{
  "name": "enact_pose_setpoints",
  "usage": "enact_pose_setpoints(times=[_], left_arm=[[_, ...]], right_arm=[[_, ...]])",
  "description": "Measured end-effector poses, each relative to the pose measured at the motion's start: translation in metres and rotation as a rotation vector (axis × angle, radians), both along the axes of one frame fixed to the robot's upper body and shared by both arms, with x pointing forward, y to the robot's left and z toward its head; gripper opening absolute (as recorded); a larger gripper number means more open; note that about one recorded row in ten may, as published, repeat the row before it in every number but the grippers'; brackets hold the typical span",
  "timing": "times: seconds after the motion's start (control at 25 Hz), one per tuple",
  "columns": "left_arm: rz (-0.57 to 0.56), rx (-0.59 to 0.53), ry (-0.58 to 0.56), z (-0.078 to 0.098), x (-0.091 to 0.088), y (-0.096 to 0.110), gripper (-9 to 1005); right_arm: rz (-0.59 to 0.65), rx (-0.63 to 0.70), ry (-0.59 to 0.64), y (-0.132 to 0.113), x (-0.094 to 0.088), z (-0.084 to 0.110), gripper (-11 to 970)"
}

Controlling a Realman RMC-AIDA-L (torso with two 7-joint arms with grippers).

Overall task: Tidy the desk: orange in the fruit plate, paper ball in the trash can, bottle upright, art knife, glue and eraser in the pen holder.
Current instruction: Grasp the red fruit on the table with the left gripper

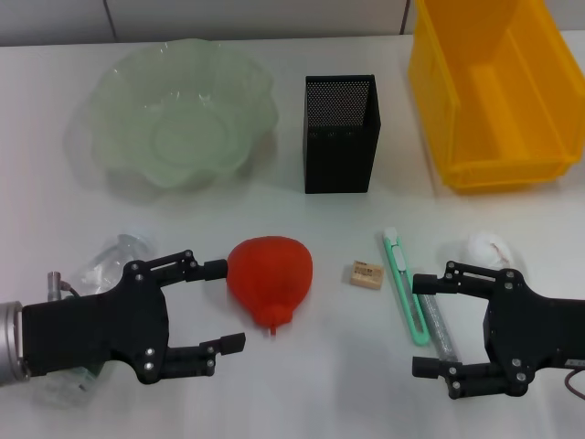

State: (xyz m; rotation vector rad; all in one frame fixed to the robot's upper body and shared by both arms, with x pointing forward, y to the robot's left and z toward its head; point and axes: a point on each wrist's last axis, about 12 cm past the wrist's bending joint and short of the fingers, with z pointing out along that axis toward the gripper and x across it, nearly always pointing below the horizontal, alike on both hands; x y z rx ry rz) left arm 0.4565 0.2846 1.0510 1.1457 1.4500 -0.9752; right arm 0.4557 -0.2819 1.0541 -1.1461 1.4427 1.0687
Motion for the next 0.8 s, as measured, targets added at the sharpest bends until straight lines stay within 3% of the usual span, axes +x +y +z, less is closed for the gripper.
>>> enact_pose_setpoints(times=[0.44, 0.72, 0.8], left_arm=[[-0.007, 0.004, -0.038, 0.003, 0.013, -0.009, 800], [0.075, 0.137, -0.022, -0.011, 0.055, -0.036, 794], [0.075, 0.158, -0.02, -0.013, 0.058, -0.038, 790]], right_arm=[[-0.01, 0.0, 0.006, -0.002, -0.003, -0.001, 841], [-0.08, 0.017, 0.021, -0.012, -0.015, -0.007, 842], [-0.087, 0.018, 0.025, -0.013, -0.017, -0.008, 842]])
